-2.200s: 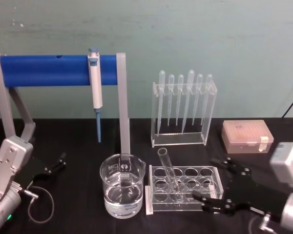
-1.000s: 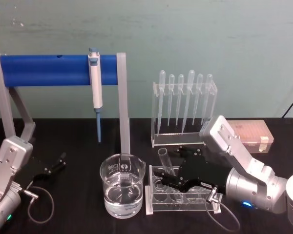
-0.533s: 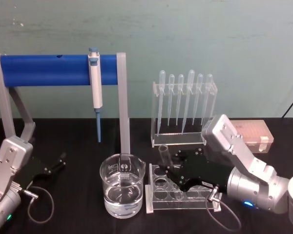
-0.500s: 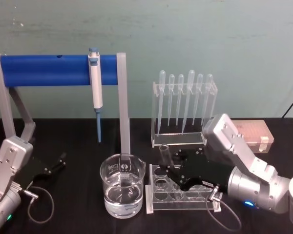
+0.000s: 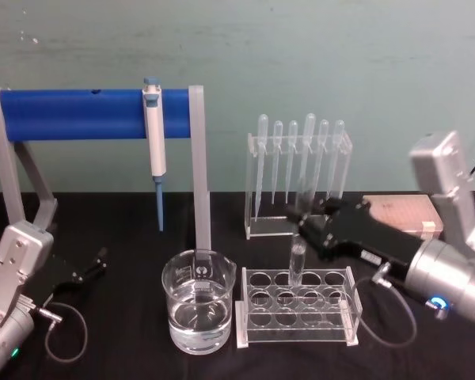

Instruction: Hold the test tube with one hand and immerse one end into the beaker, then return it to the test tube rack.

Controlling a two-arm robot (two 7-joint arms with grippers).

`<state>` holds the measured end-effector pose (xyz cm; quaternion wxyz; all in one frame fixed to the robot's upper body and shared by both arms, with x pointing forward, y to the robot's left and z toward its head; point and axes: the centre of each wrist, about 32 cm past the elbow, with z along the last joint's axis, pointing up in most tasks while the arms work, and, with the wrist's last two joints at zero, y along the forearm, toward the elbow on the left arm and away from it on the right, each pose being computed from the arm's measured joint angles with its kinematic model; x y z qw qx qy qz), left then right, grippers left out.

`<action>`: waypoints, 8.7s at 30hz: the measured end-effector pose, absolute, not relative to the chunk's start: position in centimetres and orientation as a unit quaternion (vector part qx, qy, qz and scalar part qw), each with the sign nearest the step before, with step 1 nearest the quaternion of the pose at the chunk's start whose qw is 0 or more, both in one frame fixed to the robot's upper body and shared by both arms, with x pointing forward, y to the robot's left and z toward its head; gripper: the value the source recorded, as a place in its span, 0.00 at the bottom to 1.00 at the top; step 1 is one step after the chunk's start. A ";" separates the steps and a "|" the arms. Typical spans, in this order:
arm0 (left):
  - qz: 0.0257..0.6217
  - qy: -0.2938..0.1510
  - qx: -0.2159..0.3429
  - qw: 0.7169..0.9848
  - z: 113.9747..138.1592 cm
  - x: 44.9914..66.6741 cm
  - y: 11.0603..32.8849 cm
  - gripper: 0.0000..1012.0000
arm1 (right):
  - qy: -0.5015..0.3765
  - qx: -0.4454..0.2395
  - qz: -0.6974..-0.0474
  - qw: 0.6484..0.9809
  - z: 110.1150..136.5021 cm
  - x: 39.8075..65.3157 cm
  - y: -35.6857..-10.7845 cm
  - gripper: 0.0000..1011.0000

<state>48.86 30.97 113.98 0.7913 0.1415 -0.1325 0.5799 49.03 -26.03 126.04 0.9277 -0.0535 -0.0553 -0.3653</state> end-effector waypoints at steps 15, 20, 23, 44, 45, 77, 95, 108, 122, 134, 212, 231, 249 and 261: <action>0.580 -0.132 0.142 0.791 114.0 48.9 31.0 0.99 | -0.058 -0.007 -0.368 0.928 128.6 48.0 -26.1 0.22; 0.580 -0.132 0.141 0.791 114.0 48.9 31.0 0.99 | -0.068 -0.005 -0.349 0.935 129.5 48.0 -24.6 0.22; 0.580 -0.132 0.141 0.791 114.0 48.9 31.0 0.99 | -0.074 -0.006 -0.336 0.939 129.9 48.0 -23.3 0.22; 0.580 -0.132 0.141 0.791 114.0 48.9 31.0 0.99 | -0.090 0.004 -0.300 0.950 128.8 48.7 -17.8 0.22; 0.580 -0.132 0.141 0.791 114.0 48.9 31.0 0.99 | -0.090 0.003 -0.300 0.950 128.8 48.7 -17.8 0.22; 0.580 -0.132 0.141 0.791 114.0 48.9 31.0 0.99 | -0.081 0.000 -0.299 0.951 128.5 49.0 -17.9 0.22; 0.580 -0.133 0.141 0.791 114.0 48.9 31.0 0.99 | -0.079 -0.010 -0.294 0.953 125.6 50.3 -16.7 0.22; 0.580 -0.132 0.142 0.791 114.0 48.9 31.0 0.99 | -0.078 -0.017 -0.294 0.952 123.6 50.7 -16.6 0.23; 0.580 -0.132 0.142 0.791 114.0 48.9 31.0 0.99 | -0.081 -0.032 -0.287 0.954 121.9 50.9 -16.1 0.22; 0.580 -0.132 0.141 0.791 114.0 48.9 31.0 0.99 | -0.071 -0.034 -0.295 0.952 120.5 51.0 -16.2 0.22; 0.580 -0.133 0.141 0.791 114.0 48.9 31.0 0.99 | -0.056 -0.032 -0.305 0.950 119.4 50.8 -16.2 0.22; 0.580 -0.132 0.142 0.791 114.0 48.9 31.0 0.99 | -0.056 -0.032 -0.305 0.950 119.4 50.8 -16.2 0.22; 0.580 -0.132 0.141 0.791 114.0 48.9 31.0 0.99 | -0.056 -0.032 -0.305 0.950 119.4 50.8 -16.2 0.22; 0.580 -0.132 0.141 0.791 114.0 48.9 31.0 0.99 | -0.056 -0.032 -0.305 0.950 119.4 50.8 -16.2 0.22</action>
